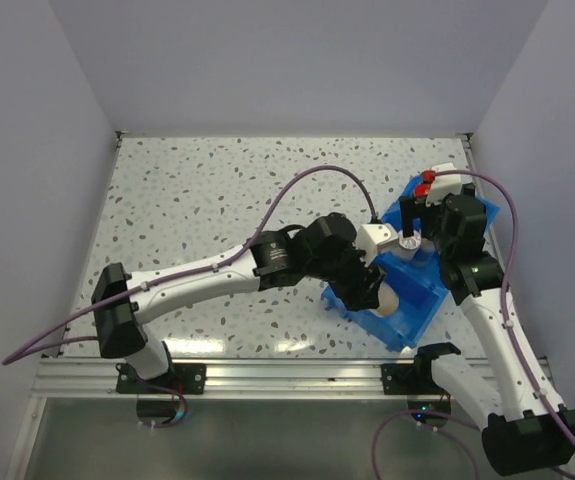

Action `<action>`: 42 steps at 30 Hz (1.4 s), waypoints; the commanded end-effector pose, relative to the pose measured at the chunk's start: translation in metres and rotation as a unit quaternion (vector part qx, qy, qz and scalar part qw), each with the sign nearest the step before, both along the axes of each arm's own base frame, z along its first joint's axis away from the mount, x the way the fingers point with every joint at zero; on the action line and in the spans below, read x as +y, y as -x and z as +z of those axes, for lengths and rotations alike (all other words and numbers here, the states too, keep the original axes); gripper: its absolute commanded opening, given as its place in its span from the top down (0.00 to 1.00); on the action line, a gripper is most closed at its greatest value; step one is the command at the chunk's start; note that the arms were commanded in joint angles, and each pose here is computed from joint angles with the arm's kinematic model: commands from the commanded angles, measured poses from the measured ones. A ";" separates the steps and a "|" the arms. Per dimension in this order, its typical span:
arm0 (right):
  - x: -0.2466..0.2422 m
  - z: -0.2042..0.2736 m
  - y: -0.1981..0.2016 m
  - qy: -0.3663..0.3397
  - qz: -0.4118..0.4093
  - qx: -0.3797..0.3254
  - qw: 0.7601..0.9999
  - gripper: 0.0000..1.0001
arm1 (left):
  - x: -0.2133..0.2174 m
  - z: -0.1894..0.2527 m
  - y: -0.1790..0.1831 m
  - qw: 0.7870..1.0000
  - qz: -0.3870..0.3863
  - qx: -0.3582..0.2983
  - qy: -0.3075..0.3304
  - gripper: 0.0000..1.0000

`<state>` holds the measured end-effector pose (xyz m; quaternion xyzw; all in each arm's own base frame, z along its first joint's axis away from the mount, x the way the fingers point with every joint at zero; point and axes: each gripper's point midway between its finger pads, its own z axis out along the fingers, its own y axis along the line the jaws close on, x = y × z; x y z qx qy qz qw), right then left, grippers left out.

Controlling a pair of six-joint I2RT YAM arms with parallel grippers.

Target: Organize the condiment bottles

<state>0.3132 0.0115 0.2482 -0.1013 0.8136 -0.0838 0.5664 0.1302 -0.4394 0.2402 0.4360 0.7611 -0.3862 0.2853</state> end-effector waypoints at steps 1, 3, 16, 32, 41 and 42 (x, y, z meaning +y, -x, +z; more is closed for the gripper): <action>-0.014 0.016 -0.003 -0.014 -0.047 -0.039 0.998 0.01 | -0.034 0.043 -0.001 0.996 -0.036 -0.054 0.060 1.00; -0.015 0.016 -0.002 -0.014 -0.048 -0.041 0.998 0.01 | -0.040 0.037 -0.003 0.996 -0.041 -0.062 0.047 1.00; -0.024 0.019 -0.002 -0.012 -0.069 -0.048 0.996 0.01 | -0.082 -0.015 -0.014 0.991 -0.074 -0.107 -0.025 1.00; -0.023 0.017 -0.003 -0.012 -0.066 -0.045 0.997 0.02 | -0.107 -0.060 -0.019 0.982 -0.074 -0.153 -0.079 0.56; -0.024 0.016 -0.003 -0.012 -0.068 -0.045 0.997 0.01 | -0.114 -0.082 -0.014 0.982 -0.084 -0.142 -0.089 0.46; -0.023 0.017 -0.003 -0.012 -0.067 -0.045 0.997 0.01 | -0.115 -0.083 -0.014 0.983 -0.083 -0.141 -0.087 0.46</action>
